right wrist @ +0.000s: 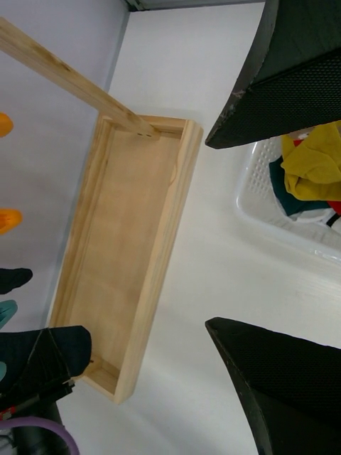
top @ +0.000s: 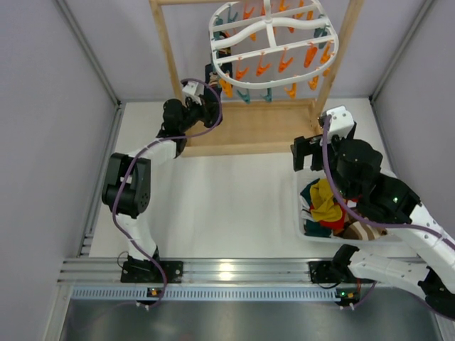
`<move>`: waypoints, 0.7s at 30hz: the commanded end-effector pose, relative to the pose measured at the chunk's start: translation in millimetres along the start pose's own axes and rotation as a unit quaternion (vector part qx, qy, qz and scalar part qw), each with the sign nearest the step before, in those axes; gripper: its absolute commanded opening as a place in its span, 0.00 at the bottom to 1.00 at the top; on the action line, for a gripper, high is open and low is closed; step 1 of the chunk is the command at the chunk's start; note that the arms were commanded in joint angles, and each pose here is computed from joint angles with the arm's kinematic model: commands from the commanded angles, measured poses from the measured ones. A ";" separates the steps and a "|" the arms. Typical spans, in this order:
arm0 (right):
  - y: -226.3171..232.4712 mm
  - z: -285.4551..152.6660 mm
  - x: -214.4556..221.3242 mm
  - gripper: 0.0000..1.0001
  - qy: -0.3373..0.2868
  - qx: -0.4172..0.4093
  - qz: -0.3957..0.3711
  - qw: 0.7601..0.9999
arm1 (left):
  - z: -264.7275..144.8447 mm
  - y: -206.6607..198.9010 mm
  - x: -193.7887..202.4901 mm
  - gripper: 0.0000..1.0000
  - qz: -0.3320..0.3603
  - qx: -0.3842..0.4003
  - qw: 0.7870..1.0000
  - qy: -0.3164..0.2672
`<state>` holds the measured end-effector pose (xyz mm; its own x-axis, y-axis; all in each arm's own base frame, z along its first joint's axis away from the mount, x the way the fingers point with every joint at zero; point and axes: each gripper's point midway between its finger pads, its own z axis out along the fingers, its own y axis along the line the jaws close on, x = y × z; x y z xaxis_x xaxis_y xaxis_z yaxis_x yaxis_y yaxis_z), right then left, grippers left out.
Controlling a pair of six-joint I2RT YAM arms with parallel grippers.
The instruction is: Remove the socks clipped to the hanger
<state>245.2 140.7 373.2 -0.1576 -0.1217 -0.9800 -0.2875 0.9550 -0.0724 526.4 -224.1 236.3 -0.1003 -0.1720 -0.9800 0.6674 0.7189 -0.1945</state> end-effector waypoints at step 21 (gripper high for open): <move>-25.3 -48.6 -71.4 0.96 -0.098 -0.009 0.099 0.990 | -70.9 -190.3 -35.5 0.00 0.049 -0.151 0.987 -0.039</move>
<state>218.2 123.3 430.8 -0.0530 0.0704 -0.9961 -0.3256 0.9418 0.0839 368.6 -305.7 283.3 -0.0298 -0.1610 -0.9865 0.4719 0.8677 -0.1559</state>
